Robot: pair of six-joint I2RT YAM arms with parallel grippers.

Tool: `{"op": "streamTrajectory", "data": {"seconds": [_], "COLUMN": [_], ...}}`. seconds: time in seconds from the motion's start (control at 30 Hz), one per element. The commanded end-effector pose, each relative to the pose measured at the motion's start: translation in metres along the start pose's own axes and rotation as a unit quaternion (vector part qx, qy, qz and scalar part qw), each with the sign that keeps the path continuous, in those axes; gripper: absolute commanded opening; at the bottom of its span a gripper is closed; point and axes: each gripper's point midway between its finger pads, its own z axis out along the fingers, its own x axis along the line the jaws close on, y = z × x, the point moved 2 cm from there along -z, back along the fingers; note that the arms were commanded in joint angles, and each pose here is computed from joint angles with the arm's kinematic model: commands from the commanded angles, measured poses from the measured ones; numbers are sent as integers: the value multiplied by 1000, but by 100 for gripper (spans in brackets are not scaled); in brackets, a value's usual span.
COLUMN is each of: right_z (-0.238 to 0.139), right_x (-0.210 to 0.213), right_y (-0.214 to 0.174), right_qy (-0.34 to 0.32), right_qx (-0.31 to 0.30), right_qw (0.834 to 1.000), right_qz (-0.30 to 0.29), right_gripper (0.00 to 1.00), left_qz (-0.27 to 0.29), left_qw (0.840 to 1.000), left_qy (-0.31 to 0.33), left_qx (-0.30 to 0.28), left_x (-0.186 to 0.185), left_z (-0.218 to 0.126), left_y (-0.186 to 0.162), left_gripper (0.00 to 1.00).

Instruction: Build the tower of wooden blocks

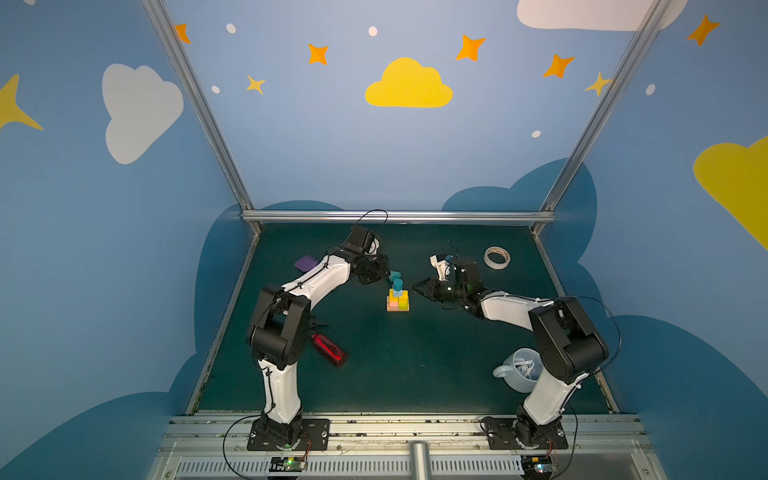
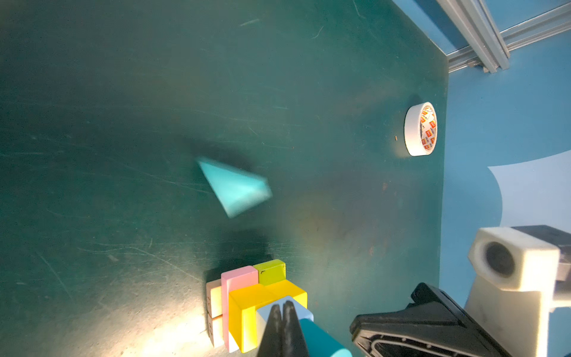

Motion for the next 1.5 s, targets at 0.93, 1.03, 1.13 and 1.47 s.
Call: {"op": "streamTrajectory", "data": {"seconds": [0.93, 1.03, 1.13, 1.47], "right_z": [51, 66, 82, 142], "right_x": [6, -6, -15, -43], "right_y": [137, 133, 125, 112], "right_qy": [-107, -107, -109, -118], "right_qx": [174, 176, 182, 164], "right_qw": [941, 927, 911, 886], "right_qz": [-270, -313, -353, -416], "right_gripper": [81, 86, 88, 90], "left_qz": [28, 32, 37, 18], "left_qw": [991, 989, 987, 988], "left_qy": [98, 107, 115, 125], "left_qx": [-88, -98, -104, -84], "left_x": [-6, 2, 8, 23], "left_z": [-158, -162, -163, -140], "left_y": [6, 1, 1, 7], "left_gripper": [33, 40, 42, 43]}}
